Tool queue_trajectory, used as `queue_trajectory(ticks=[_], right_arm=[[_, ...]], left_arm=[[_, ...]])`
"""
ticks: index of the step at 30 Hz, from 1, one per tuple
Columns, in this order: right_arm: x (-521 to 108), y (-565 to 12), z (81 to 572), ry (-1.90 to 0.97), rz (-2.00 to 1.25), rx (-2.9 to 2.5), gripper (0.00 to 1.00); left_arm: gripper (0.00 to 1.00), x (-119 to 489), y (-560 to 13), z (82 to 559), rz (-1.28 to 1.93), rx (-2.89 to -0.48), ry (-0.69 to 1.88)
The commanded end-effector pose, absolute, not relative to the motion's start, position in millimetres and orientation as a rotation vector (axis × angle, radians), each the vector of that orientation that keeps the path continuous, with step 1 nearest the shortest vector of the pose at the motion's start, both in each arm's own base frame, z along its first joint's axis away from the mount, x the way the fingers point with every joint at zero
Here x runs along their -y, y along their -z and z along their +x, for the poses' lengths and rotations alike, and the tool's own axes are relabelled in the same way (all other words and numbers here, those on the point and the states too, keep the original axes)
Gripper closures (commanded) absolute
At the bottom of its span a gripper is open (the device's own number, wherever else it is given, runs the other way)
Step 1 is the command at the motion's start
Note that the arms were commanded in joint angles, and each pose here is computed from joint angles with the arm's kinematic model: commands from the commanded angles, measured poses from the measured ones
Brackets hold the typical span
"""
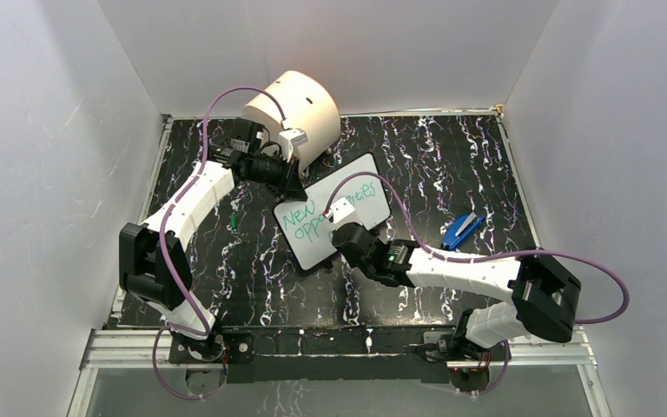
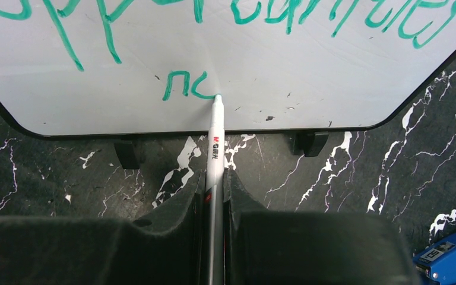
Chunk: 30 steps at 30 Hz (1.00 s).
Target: Write a sentence on the whiteboard
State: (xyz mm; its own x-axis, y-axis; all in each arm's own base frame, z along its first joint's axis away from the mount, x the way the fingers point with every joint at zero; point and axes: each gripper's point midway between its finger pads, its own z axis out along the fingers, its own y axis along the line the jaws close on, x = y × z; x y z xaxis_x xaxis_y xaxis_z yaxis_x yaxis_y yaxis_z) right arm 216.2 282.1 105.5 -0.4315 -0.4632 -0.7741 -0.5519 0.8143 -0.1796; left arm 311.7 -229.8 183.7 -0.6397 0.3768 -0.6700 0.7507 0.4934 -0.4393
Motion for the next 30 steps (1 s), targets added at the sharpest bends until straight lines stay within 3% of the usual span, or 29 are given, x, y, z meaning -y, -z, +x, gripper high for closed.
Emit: queue_trajectory(ticks=[1, 16, 30], right_arm=[[-286.8, -127.7, 231.6, -0.156, -0.643, -2.023, 1.0], [-297.6, -145.8, 228.9, -0.246, -0.662, -1.975, 1.0], [-295.7, -127.4, 216.3, -0.246, -0.743, -2.05, 1.0]], left_arm=[[1.0, 225.3, -169.1, 298.7, 0.965, -2.314, 0.985], [1.0, 225.4, -168.8, 299.2, 0.965, -2.316, 0.984], [1.0, 224.7, -170.1, 299.9, 0.961, -2.318, 0.975]])
